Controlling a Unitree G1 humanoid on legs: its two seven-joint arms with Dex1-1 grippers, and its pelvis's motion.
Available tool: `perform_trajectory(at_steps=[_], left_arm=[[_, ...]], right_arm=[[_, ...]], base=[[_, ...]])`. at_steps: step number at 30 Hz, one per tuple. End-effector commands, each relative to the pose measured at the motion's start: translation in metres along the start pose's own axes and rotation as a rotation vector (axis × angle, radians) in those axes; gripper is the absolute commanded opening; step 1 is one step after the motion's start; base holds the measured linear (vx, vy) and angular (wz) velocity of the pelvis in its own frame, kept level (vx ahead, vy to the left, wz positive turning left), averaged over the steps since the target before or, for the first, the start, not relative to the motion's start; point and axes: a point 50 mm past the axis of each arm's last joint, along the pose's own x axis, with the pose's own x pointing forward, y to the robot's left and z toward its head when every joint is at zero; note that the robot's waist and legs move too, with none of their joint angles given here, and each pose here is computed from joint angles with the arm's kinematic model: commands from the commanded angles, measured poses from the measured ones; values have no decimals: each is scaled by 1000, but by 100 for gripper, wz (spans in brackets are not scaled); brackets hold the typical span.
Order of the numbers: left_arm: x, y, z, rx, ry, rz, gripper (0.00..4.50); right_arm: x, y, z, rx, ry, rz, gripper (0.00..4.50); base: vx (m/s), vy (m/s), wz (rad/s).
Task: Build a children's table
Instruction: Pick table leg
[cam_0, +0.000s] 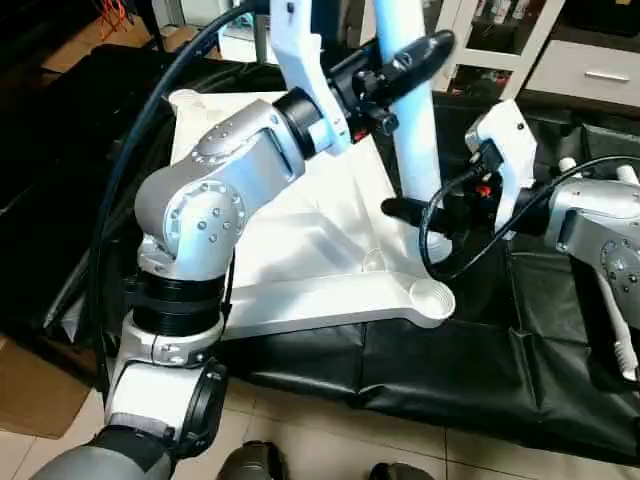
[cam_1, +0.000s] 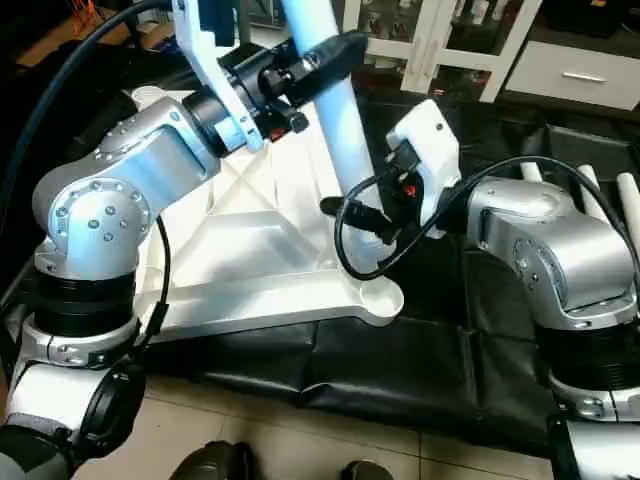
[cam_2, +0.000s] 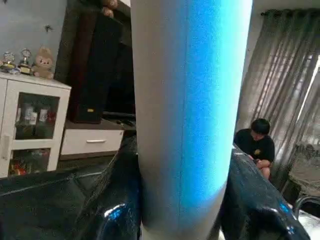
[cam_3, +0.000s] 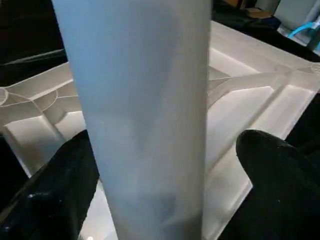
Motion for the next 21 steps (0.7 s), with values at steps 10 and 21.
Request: perform_trajectory(at_steps=[10,21], left_arm=[[1,-10,2,28,16,-61,170],[1,-13,2,23,18,-84,170]], right_arm=[[-2,2,-7,-10,51,6,385],[-3,3,-11,-13,65,16,288]], base=[[0,0,0],[0,0,0]])
